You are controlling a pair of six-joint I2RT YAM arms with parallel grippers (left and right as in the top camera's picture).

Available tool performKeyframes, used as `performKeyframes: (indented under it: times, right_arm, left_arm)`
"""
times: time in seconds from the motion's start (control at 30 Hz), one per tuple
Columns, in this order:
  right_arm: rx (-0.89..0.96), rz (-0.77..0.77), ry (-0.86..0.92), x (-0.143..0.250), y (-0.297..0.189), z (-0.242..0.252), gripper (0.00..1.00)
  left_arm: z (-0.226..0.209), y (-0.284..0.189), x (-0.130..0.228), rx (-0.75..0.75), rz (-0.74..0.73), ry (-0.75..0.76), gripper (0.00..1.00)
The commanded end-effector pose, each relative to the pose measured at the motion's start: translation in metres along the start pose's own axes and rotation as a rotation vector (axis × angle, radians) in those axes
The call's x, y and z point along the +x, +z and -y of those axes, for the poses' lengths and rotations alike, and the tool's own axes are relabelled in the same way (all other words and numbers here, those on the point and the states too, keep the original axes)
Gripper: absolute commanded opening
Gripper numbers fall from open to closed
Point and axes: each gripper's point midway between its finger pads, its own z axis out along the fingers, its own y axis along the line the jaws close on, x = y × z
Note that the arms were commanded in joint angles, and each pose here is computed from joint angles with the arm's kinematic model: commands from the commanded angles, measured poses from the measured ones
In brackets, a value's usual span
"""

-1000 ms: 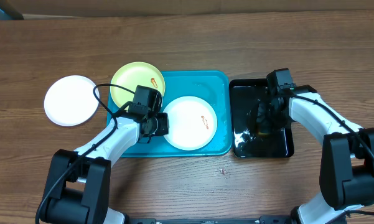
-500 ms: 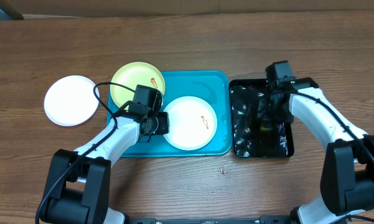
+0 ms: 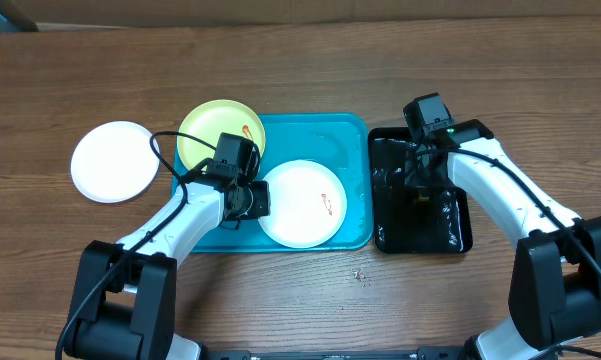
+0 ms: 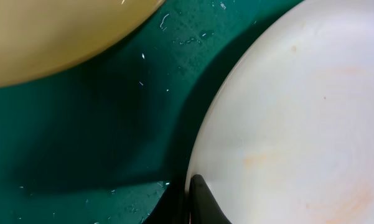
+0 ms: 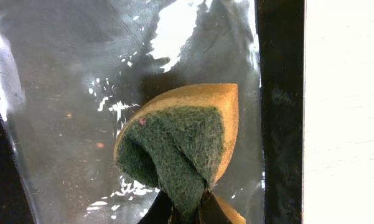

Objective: Clean dirty plates on tray and stack at the side
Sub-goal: 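Lift the sponge with the right gripper out of the black tray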

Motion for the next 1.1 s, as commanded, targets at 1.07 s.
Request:
performKeyframes:
  times: [1.07]
  right_arm:
    - [0.002,0.177,-0.279,-0.046,-0.082,-0.031,0.04]
  left_arm:
    - [0.005,0.024,-0.010,0.017,-0.019,-0.128,0.04]
